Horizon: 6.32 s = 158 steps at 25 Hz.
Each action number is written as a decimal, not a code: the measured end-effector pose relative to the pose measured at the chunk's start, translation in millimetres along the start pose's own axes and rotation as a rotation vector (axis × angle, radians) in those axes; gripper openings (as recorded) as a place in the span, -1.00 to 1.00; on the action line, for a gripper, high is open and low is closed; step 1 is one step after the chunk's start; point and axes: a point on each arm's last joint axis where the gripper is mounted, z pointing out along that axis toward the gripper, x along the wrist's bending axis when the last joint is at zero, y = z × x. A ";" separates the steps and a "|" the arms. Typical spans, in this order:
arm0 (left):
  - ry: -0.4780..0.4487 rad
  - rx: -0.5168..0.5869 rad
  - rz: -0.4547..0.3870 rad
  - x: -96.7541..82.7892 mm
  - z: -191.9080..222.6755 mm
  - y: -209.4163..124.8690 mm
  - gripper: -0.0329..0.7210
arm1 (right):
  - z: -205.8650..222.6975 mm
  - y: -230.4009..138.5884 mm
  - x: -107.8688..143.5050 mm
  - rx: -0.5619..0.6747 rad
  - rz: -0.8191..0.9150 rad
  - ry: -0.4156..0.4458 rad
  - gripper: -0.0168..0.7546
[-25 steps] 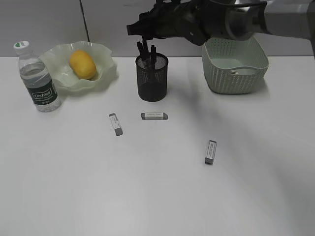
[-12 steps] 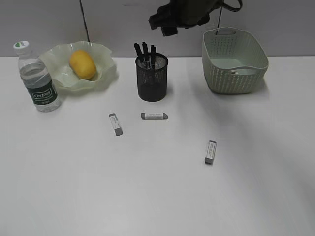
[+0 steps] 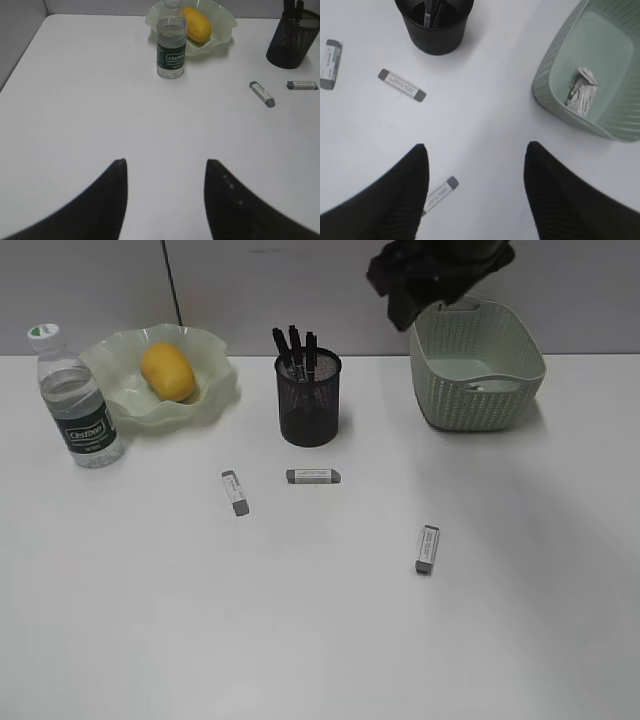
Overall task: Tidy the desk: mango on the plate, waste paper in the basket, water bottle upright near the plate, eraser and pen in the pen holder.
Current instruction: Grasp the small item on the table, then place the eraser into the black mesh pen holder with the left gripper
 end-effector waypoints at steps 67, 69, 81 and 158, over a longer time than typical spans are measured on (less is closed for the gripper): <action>-0.199 0.416 -0.200 -30.3 142.3 119.3 0.10 | -166.7 -371.2 20.6 -0.505 0.367 -0.128 0.29; -0.225 0.444 -0.192 -37.1 154.2 124.3 0.10 | -166.6 -371.3 20.5 -0.504 0.366 -0.130 0.29; -0.355 0.632 -0.106 -112.9 233.9 114.8 0.10 | -165.7 -371.4 20.6 -0.501 0.366 -0.129 0.29; -0.148 0.561 -0.125 -210.6 405.4 149.1 -0.48 | -164.6 -371.1 20.4 -0.504 0.365 -0.131 0.30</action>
